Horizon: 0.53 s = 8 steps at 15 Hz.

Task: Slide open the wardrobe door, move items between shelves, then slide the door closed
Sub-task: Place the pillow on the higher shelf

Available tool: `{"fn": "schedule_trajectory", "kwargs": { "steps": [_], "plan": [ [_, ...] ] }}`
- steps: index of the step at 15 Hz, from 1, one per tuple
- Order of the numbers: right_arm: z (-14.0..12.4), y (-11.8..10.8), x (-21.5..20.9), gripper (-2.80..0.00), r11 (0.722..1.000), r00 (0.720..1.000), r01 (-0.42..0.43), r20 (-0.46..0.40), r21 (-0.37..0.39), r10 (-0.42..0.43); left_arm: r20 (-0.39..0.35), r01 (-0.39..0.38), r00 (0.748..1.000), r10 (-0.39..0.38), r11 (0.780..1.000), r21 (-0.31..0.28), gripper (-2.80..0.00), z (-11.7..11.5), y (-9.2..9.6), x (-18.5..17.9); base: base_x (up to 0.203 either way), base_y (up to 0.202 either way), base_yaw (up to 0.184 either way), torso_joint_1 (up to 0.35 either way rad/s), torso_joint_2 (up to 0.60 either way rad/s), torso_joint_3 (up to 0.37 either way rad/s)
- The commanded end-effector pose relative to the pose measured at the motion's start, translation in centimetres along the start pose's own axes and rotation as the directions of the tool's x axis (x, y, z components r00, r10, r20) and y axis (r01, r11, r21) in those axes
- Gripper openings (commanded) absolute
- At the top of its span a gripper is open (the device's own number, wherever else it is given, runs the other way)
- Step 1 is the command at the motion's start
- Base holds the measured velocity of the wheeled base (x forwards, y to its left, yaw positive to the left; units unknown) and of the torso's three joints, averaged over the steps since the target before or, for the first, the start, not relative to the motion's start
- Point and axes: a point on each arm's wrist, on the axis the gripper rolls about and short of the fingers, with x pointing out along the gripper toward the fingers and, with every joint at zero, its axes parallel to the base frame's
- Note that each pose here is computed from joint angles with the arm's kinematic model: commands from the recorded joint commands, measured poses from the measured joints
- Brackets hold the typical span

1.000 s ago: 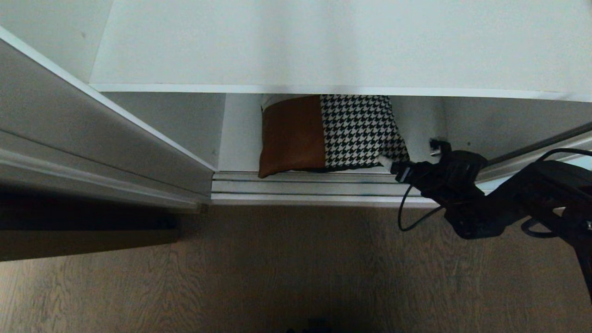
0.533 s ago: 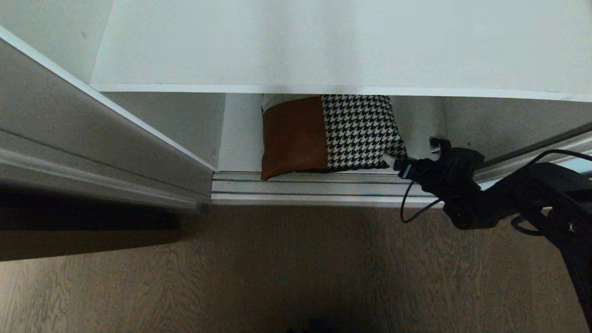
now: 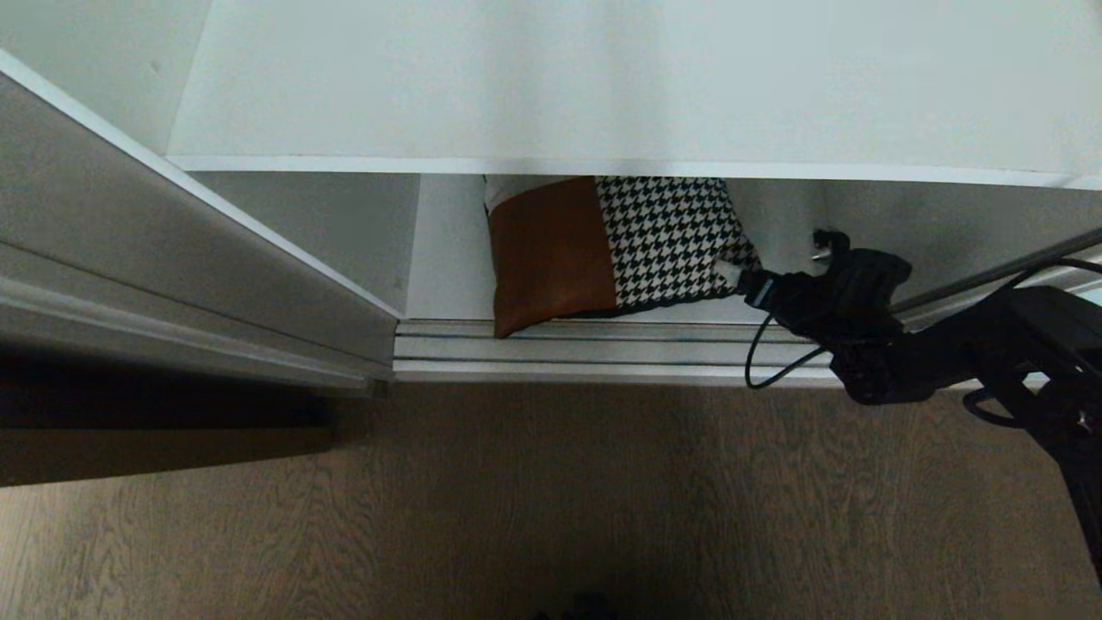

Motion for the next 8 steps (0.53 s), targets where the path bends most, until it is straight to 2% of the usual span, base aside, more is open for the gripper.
{"fn": "schedule_trajectory", "kwargs": {
  "steps": [1,8],
  "plan": [
    [0.7,0.6,0.0,0.0,1.0,1.0,-0.017,0.017,-0.006,0.017,-0.003,0.0,1.0,0.0,1.0,0.0,-2.8,0.0,0.0,0.0,0.0,0.0,0.0,0.0,0.0,0.0],
    [-0.7,1.4,0.6,0.0,0.999,0.999,-0.035,-0.026,0.018,0.035,-0.003,0.0,1.0,0.0,1.0,0.0,-2.8,0.0,0.0,0.0,0.0,0.0,0.0,0.0,0.0,0.0]
  ]
}}
